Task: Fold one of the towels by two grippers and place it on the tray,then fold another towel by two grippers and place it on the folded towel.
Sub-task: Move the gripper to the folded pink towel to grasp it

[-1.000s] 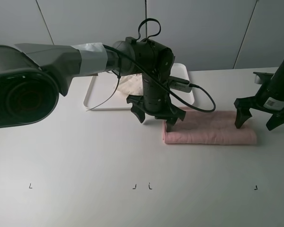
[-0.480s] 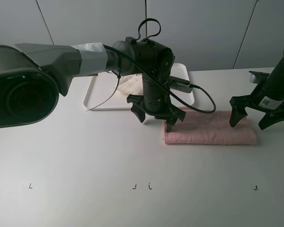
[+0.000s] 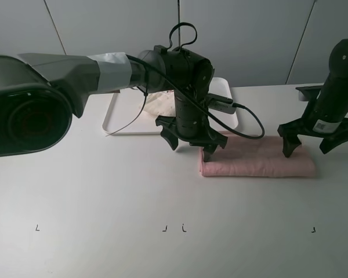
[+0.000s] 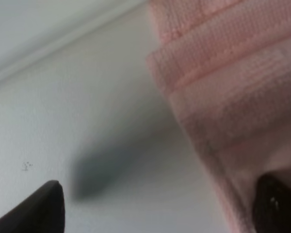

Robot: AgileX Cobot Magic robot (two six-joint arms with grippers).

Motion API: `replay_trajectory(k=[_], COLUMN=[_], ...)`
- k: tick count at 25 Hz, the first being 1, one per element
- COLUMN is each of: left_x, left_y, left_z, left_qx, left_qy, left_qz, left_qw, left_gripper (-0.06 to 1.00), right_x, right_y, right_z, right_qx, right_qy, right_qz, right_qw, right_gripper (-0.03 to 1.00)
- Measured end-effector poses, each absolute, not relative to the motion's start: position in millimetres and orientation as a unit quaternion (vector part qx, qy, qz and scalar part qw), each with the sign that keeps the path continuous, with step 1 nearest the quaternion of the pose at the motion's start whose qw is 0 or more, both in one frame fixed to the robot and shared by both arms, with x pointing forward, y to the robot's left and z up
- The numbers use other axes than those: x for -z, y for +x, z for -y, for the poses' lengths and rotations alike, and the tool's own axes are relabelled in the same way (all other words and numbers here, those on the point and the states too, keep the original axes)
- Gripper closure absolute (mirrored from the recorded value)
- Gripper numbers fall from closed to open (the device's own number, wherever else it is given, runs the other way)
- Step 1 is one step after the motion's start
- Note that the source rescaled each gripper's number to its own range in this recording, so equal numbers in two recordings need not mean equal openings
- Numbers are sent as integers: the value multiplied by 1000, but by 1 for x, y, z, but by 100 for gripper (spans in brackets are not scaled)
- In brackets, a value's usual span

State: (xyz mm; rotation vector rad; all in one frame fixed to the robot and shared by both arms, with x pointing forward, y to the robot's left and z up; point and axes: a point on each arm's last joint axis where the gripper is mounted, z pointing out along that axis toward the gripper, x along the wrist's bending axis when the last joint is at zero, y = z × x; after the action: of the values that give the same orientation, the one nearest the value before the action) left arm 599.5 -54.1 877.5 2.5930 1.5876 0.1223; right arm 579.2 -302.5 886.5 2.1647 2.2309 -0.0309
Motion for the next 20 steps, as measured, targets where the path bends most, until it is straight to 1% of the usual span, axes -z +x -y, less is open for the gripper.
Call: replay_trajectory(k=[7, 12, 14, 19, 20], left_x=[-878, -878, -878, -878, -878], left_y=[600, 600, 600, 600, 600], left_z=[54, 54, 54, 54, 54], left_qx=[-40, -41, -41, -41, -41], left_qy=[855, 857, 857, 857, 857], left_qz=[-515, -511, -511, -511, -511], left_qw=[49, 49, 49, 49, 49], left_gripper=[-5, -5, -5, -5, -5], right_x=[-873, -873, -872, -871, -871], right_y=[580, 580, 580, 580, 580], right_z=[303, 303, 302, 299, 298], right_qx=[25, 26, 25, 16, 13], right_qy=[698, 702, 704, 712, 713], right_qz=[-716, -712, -710, -702, -701], right_qw=[7, 6, 3, -9, -13], right_gripper=[8, 10, 14, 34, 36])
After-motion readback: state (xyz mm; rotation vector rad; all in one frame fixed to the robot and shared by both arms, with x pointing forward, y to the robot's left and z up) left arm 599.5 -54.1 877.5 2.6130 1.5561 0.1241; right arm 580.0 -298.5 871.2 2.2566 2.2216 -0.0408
